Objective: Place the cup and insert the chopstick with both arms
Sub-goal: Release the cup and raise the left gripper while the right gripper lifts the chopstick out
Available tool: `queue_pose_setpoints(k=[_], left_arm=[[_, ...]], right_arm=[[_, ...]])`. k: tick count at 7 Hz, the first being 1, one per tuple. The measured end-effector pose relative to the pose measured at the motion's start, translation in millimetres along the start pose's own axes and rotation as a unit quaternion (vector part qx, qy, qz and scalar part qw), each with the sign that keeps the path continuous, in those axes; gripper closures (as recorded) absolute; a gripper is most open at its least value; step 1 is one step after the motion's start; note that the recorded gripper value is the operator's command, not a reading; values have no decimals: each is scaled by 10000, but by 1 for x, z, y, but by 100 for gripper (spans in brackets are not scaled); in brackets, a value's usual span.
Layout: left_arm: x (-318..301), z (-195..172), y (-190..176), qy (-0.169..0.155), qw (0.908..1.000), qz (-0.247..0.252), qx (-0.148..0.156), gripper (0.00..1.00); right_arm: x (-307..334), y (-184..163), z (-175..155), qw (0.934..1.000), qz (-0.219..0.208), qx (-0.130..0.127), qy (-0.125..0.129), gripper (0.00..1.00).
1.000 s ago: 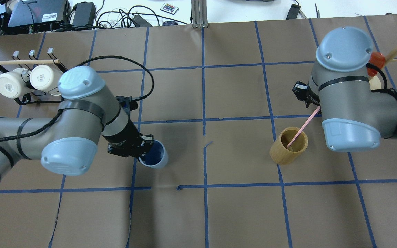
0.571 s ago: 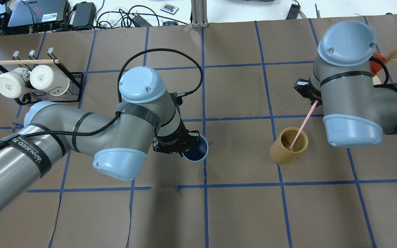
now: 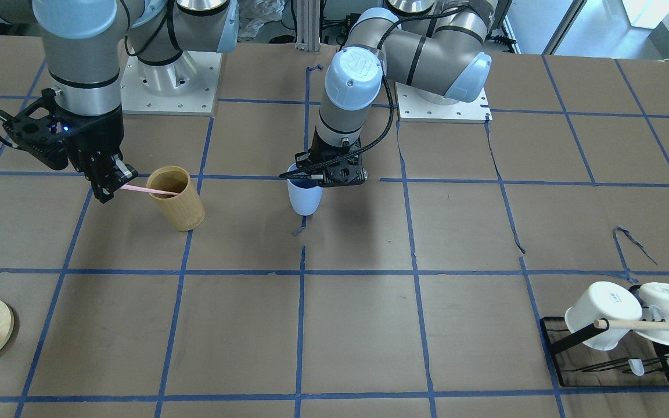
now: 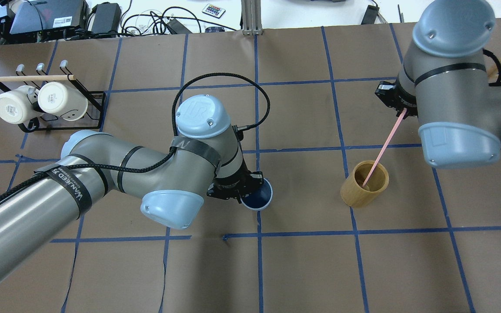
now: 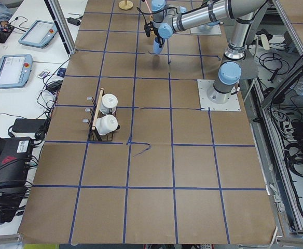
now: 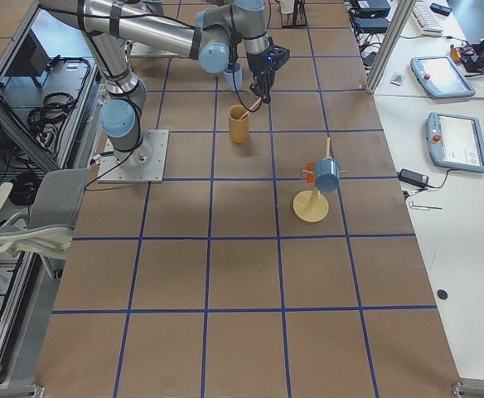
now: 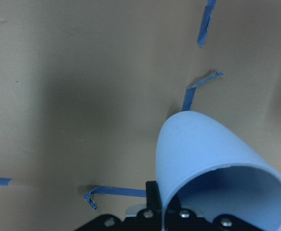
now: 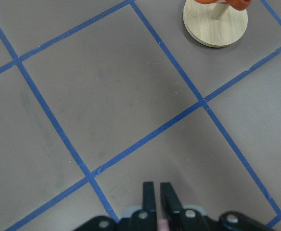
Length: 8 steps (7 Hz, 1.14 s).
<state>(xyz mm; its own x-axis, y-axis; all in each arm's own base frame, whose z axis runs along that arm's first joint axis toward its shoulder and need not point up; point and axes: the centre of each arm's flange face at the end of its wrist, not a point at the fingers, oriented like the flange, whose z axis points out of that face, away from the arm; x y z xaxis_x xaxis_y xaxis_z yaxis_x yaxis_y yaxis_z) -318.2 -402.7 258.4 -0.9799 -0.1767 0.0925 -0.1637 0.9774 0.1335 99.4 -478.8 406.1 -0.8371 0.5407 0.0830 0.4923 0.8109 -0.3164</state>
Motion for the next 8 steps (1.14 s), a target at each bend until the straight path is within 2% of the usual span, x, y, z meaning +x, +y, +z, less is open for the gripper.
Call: queue_pose_setpoints(k=[1, 2, 3, 4, 5, 6, 8], left_arm=[[0, 4, -1, -14, 10000, -1, -36, 23], [1, 1, -1, -6, 10000, 19, -8, 8], [3, -12, -3, 75, 9999, 50, 132, 5], [6, -42, -13, 233, 9989, 72, 402, 1], [7, -90, -31, 375, 9970, 91, 672, 0], [-4, -140, -52, 368, 9959, 251, 789, 0], [-67, -218, -91, -70, 9927, 838, 866, 0]], right_arm=[[-2, -9, -16, 10000, -20, -86, -10, 100], [-2, -17, -32, 9999, -35, -141, -10, 100], [-2, -24, -46, 9998, -75, -165, -7, 100], [-2, -29, -57, 9998, -147, -160, -12, 100], [-2, -33, -66, 9997, -202, -124, -18, 100], [-2, -39, -76, 9997, -234, -45, -33, 100], [-5, -49, -100, 9995, -255, 102, -136, 100]])
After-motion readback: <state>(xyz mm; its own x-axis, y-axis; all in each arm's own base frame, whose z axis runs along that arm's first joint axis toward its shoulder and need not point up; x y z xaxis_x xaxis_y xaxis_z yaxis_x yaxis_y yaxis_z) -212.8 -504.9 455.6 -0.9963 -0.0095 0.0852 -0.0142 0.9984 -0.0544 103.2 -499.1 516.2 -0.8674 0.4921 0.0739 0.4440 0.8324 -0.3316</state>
